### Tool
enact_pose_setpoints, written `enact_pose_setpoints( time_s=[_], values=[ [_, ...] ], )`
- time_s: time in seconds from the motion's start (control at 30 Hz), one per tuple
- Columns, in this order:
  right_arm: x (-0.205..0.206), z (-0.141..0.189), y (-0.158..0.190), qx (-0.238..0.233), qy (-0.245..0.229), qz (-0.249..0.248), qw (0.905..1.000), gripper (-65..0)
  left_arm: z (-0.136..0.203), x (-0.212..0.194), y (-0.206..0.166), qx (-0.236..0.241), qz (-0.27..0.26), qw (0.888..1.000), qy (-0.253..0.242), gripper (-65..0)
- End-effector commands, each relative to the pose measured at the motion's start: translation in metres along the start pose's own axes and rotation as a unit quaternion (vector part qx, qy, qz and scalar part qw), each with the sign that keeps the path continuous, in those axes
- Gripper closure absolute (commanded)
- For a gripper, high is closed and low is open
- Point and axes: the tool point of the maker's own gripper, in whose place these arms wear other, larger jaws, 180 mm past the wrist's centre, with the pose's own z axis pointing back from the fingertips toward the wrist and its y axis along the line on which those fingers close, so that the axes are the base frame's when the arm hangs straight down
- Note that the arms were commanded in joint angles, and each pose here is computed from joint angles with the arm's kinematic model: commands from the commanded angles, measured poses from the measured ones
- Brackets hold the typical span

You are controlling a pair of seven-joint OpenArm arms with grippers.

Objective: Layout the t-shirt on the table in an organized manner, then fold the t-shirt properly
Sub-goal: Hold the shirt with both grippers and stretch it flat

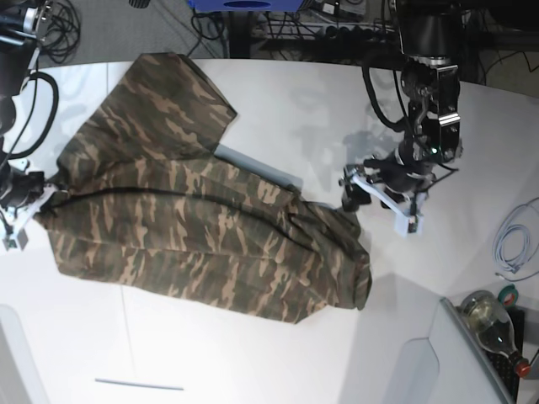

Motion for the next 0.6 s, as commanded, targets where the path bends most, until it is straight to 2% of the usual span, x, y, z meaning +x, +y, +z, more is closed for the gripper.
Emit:
enact_pose_setpoints(
  time_s=[0.0,0.27,0.57],
  values=[
    [0.018,0.008,-0.009,-0.009,-0.024,0.006,0.9997,-0.6,0.002,0.014,0.001,-0.001,0.001,1.0,-0.029,-43.6],
    [0.017,0.004,0.0,0.0,-0.024,0.002,0.9997,-0.6,-0.006,0.001,0.002,0.0,0.023,0.999,-0.038,-43.6],
    [0.017,0.004,0.001,0.001,-0.024,0.002,0.9997,-0.6,-0.041,0.012,0.004,-0.001,0.049,0.998,-0.028,-43.6]
  ],
)
